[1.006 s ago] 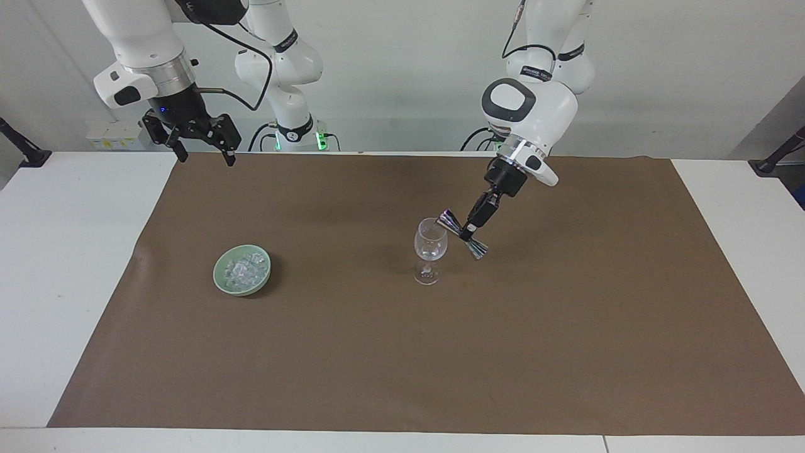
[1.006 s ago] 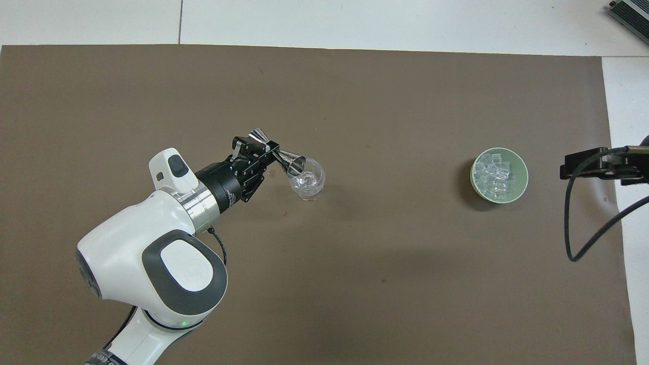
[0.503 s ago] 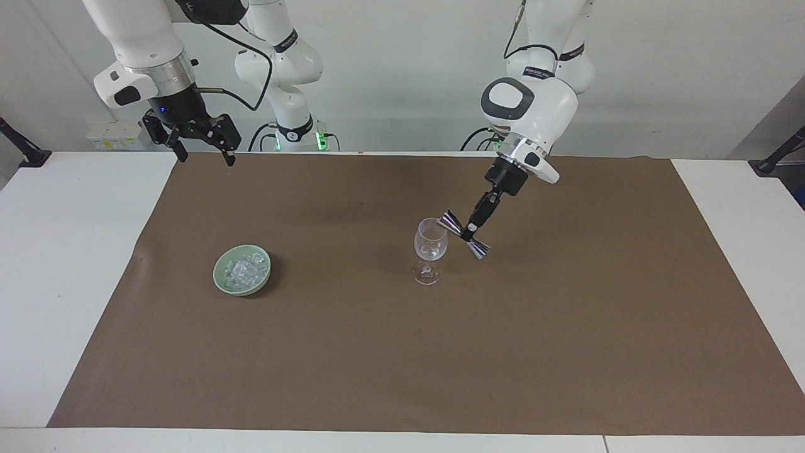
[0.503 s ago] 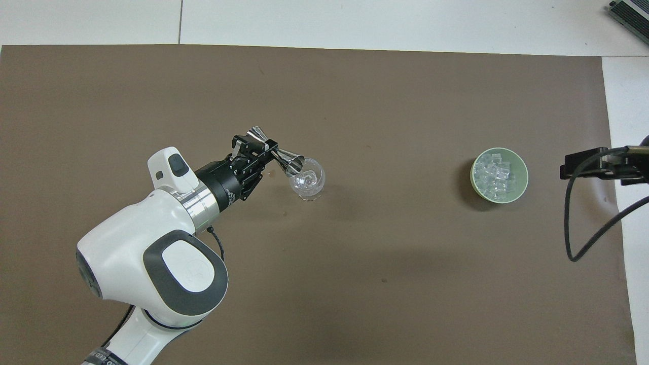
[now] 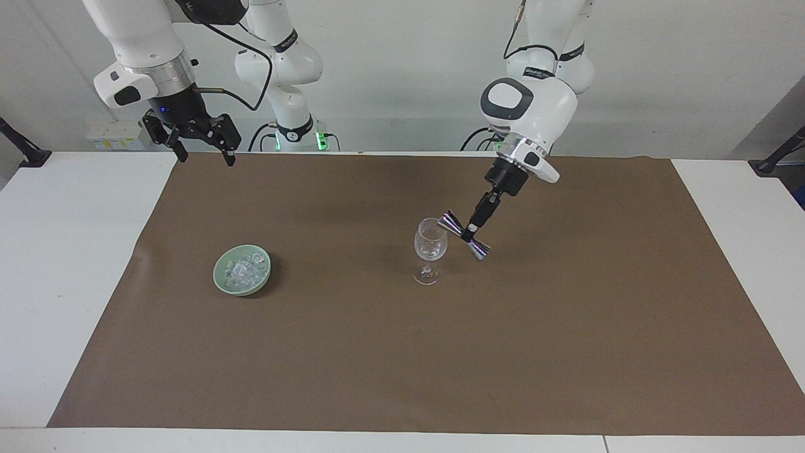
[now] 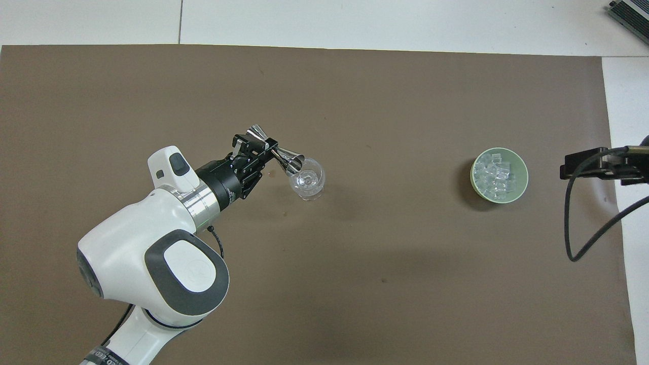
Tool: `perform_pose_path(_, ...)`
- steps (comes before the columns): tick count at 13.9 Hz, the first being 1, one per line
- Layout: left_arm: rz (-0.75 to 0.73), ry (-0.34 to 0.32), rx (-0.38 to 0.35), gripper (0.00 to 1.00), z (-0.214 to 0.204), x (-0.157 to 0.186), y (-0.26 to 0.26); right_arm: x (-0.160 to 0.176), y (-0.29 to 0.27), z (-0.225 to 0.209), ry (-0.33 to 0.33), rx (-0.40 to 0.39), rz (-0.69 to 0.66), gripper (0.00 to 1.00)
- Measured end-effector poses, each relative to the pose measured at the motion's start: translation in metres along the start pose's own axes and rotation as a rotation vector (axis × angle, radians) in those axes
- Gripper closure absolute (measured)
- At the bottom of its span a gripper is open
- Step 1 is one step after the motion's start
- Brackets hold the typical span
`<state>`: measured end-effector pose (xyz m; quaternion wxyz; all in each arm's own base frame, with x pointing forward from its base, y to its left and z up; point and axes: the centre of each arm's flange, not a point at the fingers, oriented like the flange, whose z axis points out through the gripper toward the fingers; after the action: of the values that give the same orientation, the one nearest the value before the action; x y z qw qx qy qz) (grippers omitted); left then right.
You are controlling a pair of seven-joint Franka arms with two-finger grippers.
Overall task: Pour wine and add ice with both arms
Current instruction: 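Tilt the jigger with the left gripper to pour into the glass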
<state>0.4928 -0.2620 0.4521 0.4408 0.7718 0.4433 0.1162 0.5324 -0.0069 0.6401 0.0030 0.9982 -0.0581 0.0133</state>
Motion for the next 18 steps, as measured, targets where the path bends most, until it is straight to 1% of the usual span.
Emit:
perform_pose_path(7,0.018,0.005,-0.003,0.78,0.002,-0.006,0.002,0.000,0.000,0.000,0.000,0.000,0.000,0.00)
perform_pose_path(10,0.074,0.012,0.000,0.78,0.004,-0.011,0.005,0.000,0.000,0.000,0.000,0.000,0.000,0.00)
perform_pose_path(14,0.094,0.018,0.002,0.78,0.004,-0.011,0.006,0.000,0.000,0.000,0.000,0.000,0.000,0.00)
perform_pose_path(18,0.147,0.024,0.006,0.78,0.004,-0.012,0.010,0.000,0.000,0.000,0.000,0.000,0.000,0.00)
